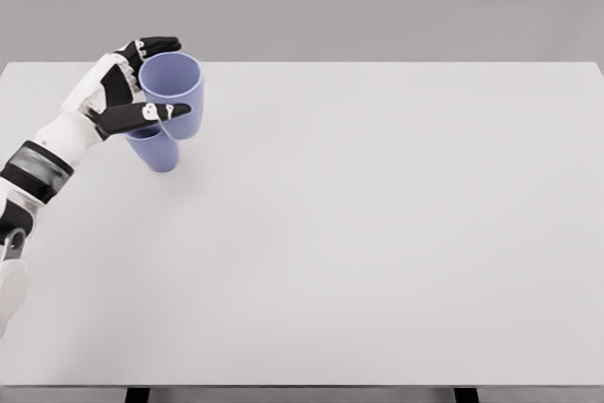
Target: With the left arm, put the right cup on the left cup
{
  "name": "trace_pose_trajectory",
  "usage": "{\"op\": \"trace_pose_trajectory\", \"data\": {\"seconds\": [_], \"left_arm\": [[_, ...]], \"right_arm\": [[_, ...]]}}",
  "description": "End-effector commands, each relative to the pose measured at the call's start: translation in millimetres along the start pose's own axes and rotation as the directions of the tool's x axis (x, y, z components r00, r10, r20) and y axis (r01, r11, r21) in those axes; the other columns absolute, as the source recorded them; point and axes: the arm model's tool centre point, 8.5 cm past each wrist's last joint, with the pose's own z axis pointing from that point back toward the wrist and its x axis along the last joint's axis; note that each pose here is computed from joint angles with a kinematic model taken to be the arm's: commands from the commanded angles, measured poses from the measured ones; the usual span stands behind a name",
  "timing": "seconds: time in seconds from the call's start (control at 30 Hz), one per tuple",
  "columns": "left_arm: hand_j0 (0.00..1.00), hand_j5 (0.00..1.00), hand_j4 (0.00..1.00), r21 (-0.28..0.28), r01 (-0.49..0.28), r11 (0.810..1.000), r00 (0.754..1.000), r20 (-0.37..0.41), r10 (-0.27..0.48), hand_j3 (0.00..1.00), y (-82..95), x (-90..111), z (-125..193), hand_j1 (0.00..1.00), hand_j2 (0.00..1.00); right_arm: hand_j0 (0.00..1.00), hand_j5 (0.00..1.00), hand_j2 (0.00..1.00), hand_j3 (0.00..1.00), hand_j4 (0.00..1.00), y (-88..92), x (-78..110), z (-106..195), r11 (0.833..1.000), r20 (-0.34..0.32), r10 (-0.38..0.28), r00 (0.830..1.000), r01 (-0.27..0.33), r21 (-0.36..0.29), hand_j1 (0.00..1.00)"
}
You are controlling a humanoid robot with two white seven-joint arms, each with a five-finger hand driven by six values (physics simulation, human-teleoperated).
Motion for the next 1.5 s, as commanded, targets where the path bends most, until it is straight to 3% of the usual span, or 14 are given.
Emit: {"op": "trace_pose_trajectory", "data": {"seconds": [0.0,0.47,0.83,1.47], "left_arm": [[0.75,0.75,0.75,0.008,-0.006,1.000,1.000,-0.001,0.006,0.75,3.5,1.2,1.3,0.75,0.75],[0.75,0.75,0.75,0.032,0.002,0.999,1.000,0.023,-0.002,0.75,30.3,19.6,4.8,0.75,0.75],[0.75,0.75,0.75,0.070,-0.018,0.997,1.000,-0.013,0.019,0.75,47.8,7.4,-0.9,0.75,0.75],[0.75,0.75,0.75,0.093,-0.031,0.995,0.998,-0.043,0.035,0.75,55.4,-4.1,0.2,0.75,0.75]], "right_arm": [[1.00,1.00,1.00,1.00,1.00,-0.1,0.0,0.0,1.000,0.000,0.000,1.000,0.000,0.000,1.00],[1.00,1.00,1.00,1.00,1.00,-0.1,0.0,0.0,1.000,0.000,0.000,1.000,0.000,0.000,1.00],[1.00,1.00,1.00,1.00,1.00,-0.1,0.0,0.0,1.000,0.000,0.000,1.000,0.000,0.000,1.00],[1.00,1.00,1.00,1.00,1.00,-0.1,0.0,0.0,1.000,0.000,0.000,1.000,0.000,0.000,1.00]]}}
